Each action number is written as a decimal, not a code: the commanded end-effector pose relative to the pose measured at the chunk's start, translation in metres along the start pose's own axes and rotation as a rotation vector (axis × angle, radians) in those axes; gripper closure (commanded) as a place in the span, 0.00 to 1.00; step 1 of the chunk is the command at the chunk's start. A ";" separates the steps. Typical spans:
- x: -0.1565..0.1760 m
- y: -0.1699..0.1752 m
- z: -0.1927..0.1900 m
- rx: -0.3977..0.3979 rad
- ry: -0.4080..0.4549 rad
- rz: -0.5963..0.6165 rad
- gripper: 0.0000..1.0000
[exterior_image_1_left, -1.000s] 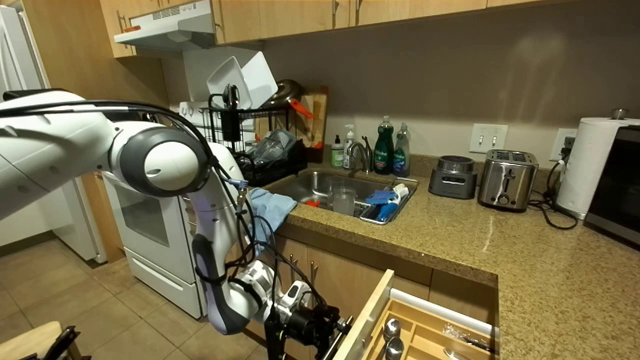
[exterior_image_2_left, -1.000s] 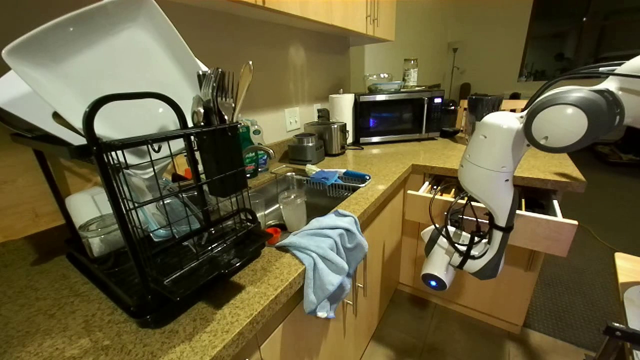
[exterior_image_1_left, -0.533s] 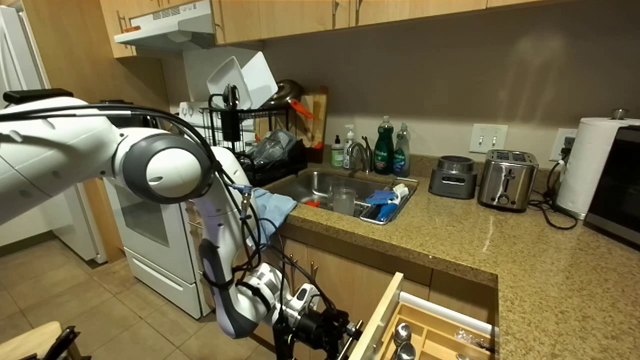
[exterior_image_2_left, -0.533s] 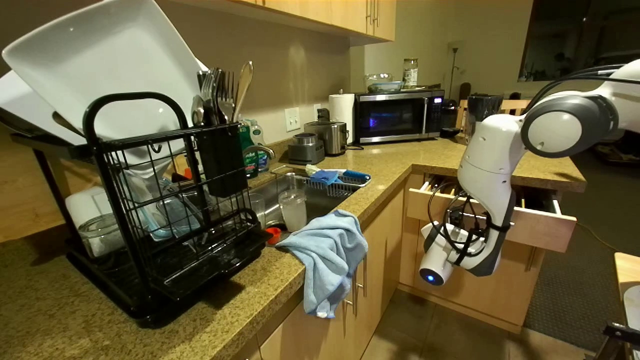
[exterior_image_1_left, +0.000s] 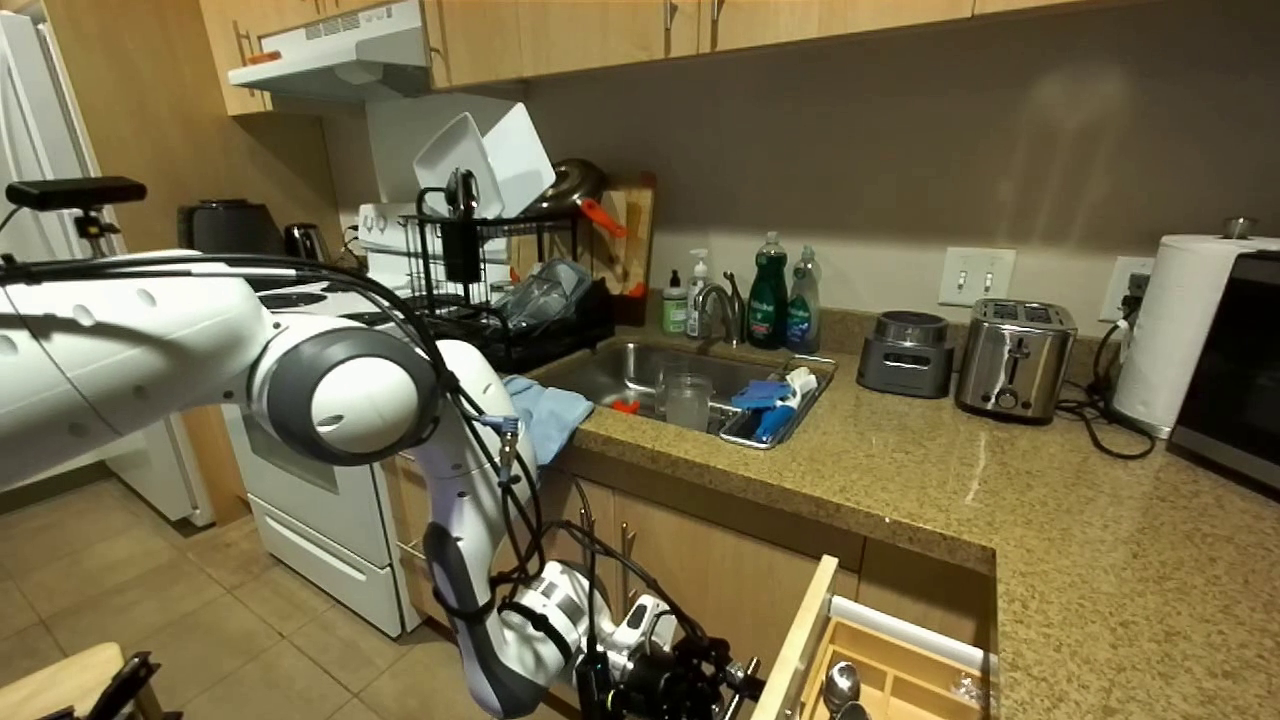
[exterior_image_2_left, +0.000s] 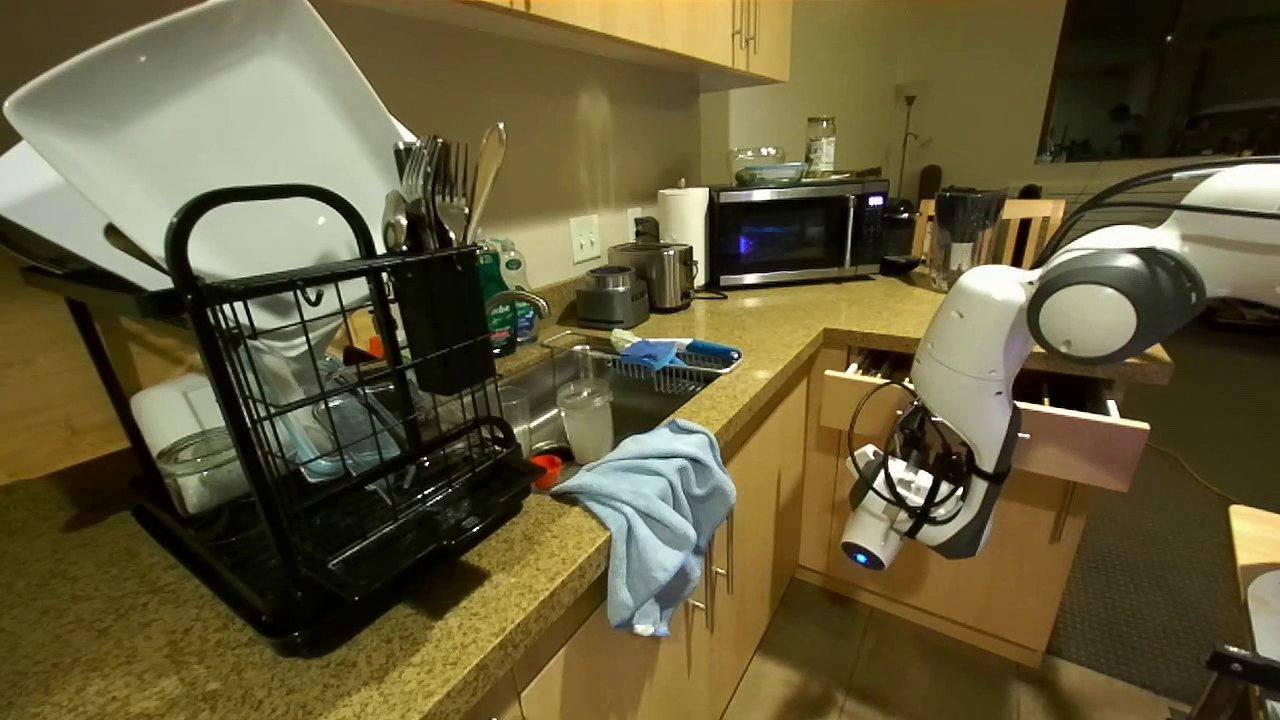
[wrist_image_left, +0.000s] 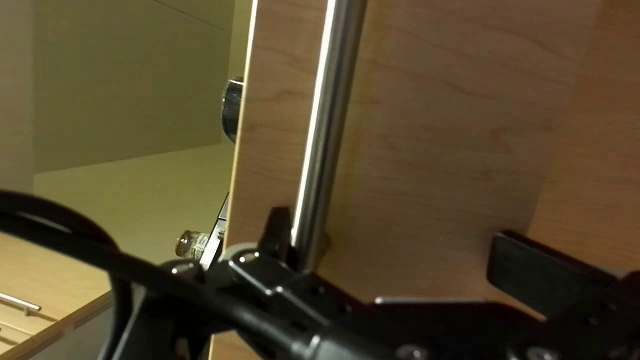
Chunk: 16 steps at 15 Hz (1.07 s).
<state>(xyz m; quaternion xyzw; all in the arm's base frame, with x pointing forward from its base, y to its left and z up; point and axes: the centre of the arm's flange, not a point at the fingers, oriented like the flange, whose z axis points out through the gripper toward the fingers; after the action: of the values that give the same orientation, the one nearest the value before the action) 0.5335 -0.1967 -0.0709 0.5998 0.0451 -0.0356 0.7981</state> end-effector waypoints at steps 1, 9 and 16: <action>0.009 -0.060 0.009 -0.001 -0.027 -0.097 0.00; 0.016 -0.073 0.039 0.025 -0.056 -0.146 0.00; 0.019 -0.079 0.057 0.077 -0.068 -0.120 0.00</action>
<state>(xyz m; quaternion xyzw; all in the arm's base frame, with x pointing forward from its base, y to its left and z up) 0.5501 -0.2604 -0.0776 0.5708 0.0287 -0.0909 0.8156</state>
